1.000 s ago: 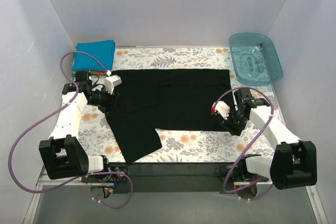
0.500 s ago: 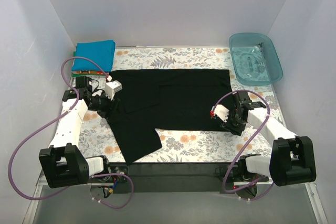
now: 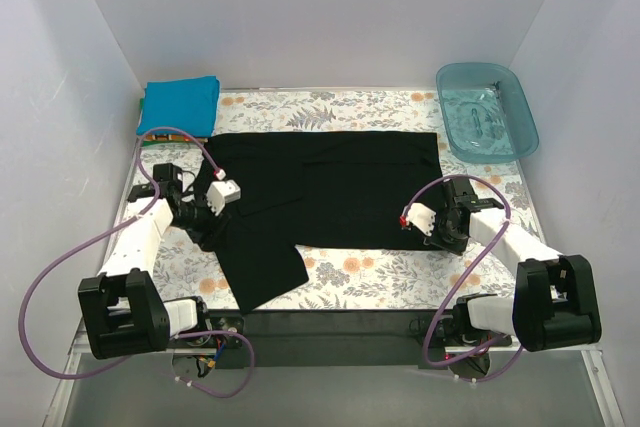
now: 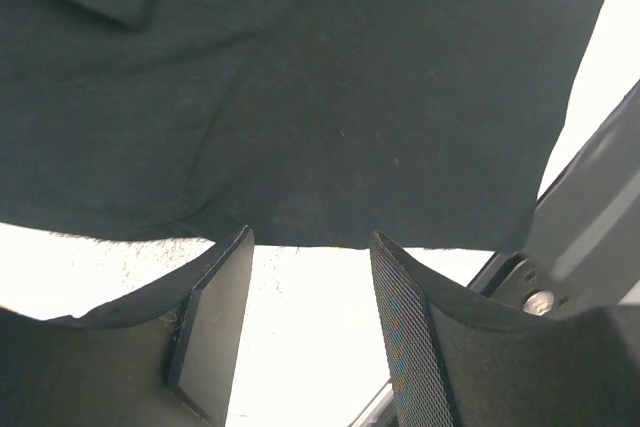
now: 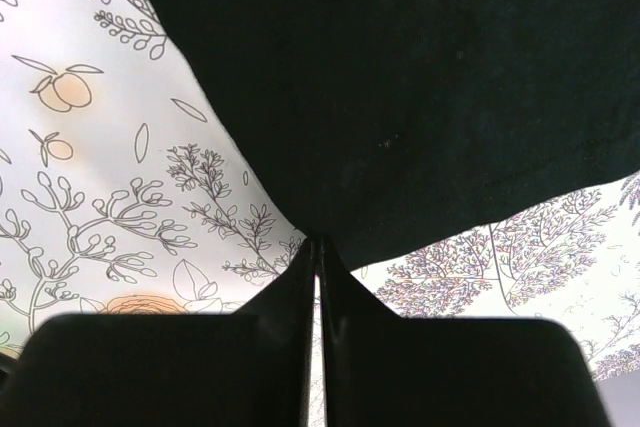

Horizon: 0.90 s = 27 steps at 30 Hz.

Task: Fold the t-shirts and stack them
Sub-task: Fold the tshirt

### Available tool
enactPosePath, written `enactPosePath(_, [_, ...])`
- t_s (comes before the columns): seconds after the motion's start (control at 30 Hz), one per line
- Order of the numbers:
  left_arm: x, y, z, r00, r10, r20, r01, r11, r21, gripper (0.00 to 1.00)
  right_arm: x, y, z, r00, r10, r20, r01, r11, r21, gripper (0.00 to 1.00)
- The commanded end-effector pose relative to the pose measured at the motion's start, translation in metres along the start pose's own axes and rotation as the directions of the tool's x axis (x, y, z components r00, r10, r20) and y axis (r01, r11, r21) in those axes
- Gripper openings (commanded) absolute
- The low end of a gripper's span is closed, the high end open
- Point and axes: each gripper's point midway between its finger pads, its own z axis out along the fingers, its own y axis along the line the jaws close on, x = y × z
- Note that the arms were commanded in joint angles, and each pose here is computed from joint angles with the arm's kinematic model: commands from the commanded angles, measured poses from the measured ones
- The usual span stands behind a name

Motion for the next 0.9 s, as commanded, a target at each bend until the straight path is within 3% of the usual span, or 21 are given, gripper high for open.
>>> enactPosePath(0.0, [0.005, 0.002, 0.005, 0.977, 0.210, 0.019, -0.210, 0.978, 0.004, 0.49, 0.009, 0.010, 0.013, 1.000, -0.009, -0.029, 0.008, 0.999, -0.047, 0.01])
enactPosePath(0.23, [0.021, -0.004, 0.028, 0.936, 0.353, 0.006, -0.353, 0.935, 0.034, 0.49, -0.001, 0.001, 0.002, 1.000, 0.008, 0.002, -0.008, 1.000, -0.021, 0.01])
enactPosePath(0.5, [0.060, 0.008, 0.064, 0.895, 0.420, -0.151, -0.430, 0.902, -0.041, 0.44, -0.004, 0.000, -0.001, 1.000, 0.018, 0.004, -0.018, 0.999, -0.027, 0.01])
enactPosePath(0.57, [0.071, 0.006, 0.067, 0.881, 0.435, -0.186, -0.448, 0.893, -0.035, 0.38, -0.004, -0.001, -0.002, 1.000, 0.021, 0.000, -0.021, 1.000, -0.022, 0.01])
enactPosePath(0.6, [0.075, 0.008, 0.064, 0.875, 0.434, -0.215, -0.452, 0.891, -0.041, 0.24, -0.004, -0.003, -0.003, 1.000, 0.022, 0.002, -0.022, 1.000, -0.017, 0.01])
enactPosePath(0.7, [0.075, 0.003, 0.052, 0.874, 0.423, -0.240, -0.442, 0.896, -0.032, 0.07, -0.008, -0.009, -0.008, 1.000, 0.019, 0.012, -0.020, 1.000, 0.004, 0.01])
enactPosePath(0.87, [0.052, -0.004, 0.027, 0.904, 0.368, -0.219, -0.386, 0.922, -0.042, 0.00, -0.012, -0.016, -0.021, 1.000, 0.006, 0.016, -0.007, 1.000, 0.028, 0.01])
